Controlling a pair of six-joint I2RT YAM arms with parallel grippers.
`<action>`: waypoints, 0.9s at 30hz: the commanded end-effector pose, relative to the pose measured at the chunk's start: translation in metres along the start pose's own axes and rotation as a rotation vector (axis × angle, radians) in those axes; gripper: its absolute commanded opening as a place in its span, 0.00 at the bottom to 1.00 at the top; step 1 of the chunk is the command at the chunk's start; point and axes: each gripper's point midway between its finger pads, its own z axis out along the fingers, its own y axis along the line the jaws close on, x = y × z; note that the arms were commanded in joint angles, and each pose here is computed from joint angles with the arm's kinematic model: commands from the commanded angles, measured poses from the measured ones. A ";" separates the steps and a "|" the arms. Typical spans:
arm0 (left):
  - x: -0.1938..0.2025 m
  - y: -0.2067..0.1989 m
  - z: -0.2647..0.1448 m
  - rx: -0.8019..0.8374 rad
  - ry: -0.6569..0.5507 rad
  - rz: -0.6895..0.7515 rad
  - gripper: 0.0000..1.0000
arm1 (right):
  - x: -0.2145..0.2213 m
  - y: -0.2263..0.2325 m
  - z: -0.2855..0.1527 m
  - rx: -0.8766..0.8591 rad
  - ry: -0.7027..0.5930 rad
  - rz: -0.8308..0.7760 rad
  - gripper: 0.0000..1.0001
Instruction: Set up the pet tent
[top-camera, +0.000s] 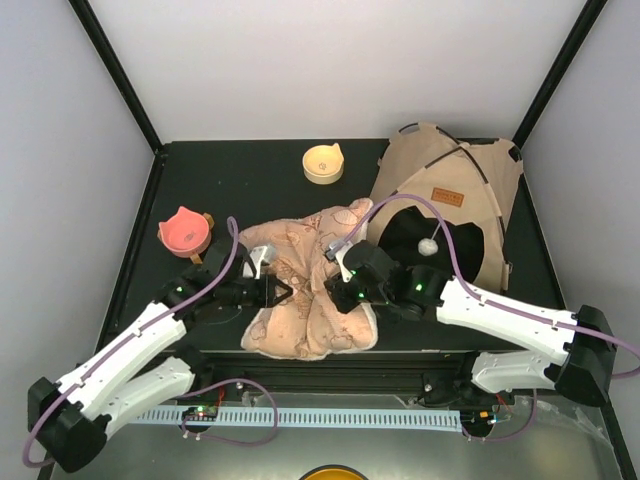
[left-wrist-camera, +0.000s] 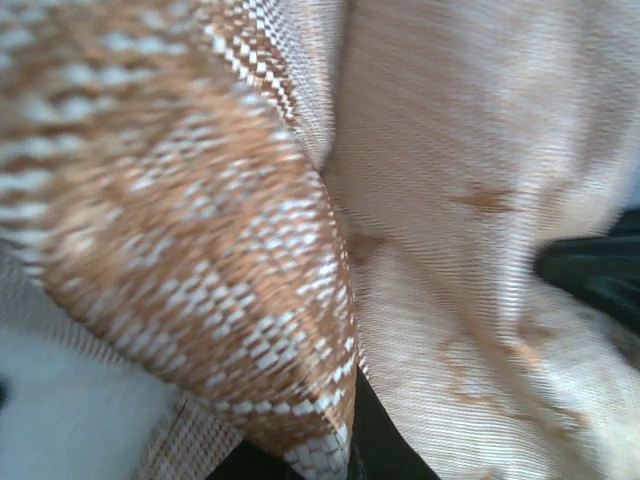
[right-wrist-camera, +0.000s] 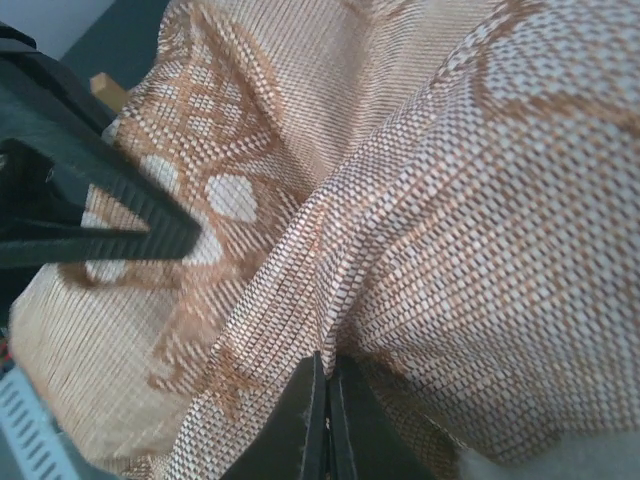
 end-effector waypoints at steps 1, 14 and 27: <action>-0.005 -0.102 -0.035 0.331 0.000 0.249 0.02 | -0.012 0.034 -0.016 -0.124 -0.021 0.016 0.01; 0.042 -0.232 -0.041 0.517 0.170 0.592 0.01 | 0.009 0.055 -0.090 -0.328 -0.049 0.166 0.02; 0.072 -0.327 -0.071 0.876 0.300 0.659 0.01 | 0.047 0.051 -0.150 -0.407 0.036 0.194 0.04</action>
